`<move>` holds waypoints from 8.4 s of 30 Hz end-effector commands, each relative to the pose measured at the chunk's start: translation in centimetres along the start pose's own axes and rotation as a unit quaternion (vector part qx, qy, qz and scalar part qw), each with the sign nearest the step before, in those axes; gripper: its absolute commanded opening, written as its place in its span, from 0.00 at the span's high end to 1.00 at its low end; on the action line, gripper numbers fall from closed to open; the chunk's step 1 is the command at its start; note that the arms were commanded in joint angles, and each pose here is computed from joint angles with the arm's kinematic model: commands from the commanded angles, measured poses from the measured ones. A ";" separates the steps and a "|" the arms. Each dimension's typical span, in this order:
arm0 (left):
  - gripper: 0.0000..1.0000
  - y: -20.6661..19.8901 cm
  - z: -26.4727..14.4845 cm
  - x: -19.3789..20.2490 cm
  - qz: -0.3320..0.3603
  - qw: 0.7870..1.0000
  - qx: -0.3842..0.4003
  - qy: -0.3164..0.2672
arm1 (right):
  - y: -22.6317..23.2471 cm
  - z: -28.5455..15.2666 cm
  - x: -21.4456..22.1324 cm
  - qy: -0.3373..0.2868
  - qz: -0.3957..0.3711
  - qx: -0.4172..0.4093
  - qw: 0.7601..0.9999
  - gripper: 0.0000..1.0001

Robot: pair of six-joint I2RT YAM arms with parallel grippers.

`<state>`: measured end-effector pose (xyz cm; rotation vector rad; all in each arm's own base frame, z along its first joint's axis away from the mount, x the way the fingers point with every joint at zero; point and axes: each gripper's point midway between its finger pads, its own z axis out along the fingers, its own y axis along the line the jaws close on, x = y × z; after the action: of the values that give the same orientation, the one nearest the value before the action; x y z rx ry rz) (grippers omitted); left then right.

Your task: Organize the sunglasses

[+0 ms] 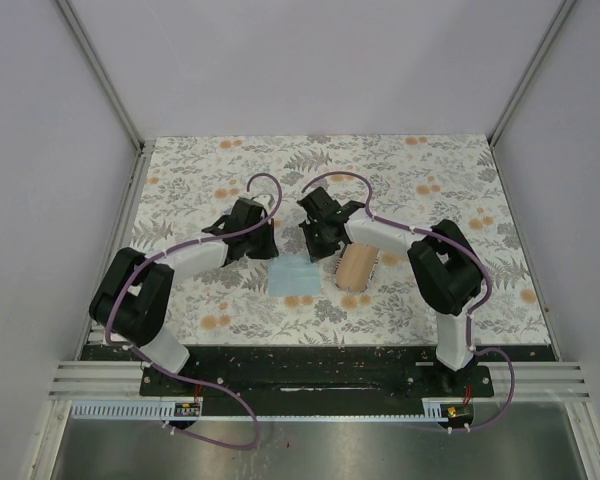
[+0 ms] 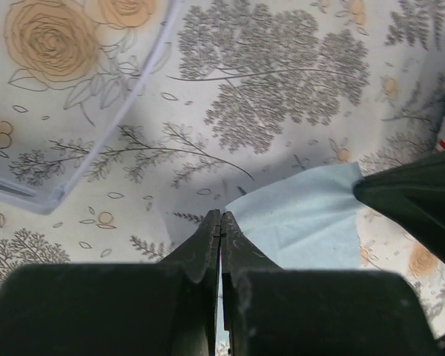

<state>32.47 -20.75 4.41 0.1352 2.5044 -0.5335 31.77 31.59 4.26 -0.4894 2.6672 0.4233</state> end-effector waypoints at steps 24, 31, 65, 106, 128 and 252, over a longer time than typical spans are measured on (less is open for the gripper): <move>1.00 -2.3 -3.0 1.7 0.073 0.996 0.040 -0.040 | 2.1 -2.9 2.1 0.001 0.006 -0.082 0.997 0.94; 1.00 -2.3 -2.8 2.8 0.076 0.996 0.043 -0.026 | 2.5 -3.2 2.5 0.004 0.007 -0.095 0.995 0.73; 0.73 -2.2 -3.1 8.6 0.047 0.994 0.047 0.081 | 3.4 -1.3 0.8 0.004 0.066 -0.100 0.993 0.50; 0.69 0.3 -4.1 2.2 0.041 0.997 -0.064 0.011 | 2.1 -1.4 1.5 0.020 0.094 -0.102 0.990 0.49; 0.71 -0.1 -1.6 5.8 0.062 0.992 -0.046 0.097 | 1.9 -1.7 1.8 0.019 0.095 -0.097 0.991 0.48; 1.00 -5.7 -7.2 10.1 0.166 0.979 -0.018 0.117 | 0.7 -2.8 1.3 0.015 0.112 -0.076 0.991 0.41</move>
<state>19.61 -23.41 5.29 0.6634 2.6631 -0.3329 28.95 30.66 5.18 -0.2295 2.7686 0.6746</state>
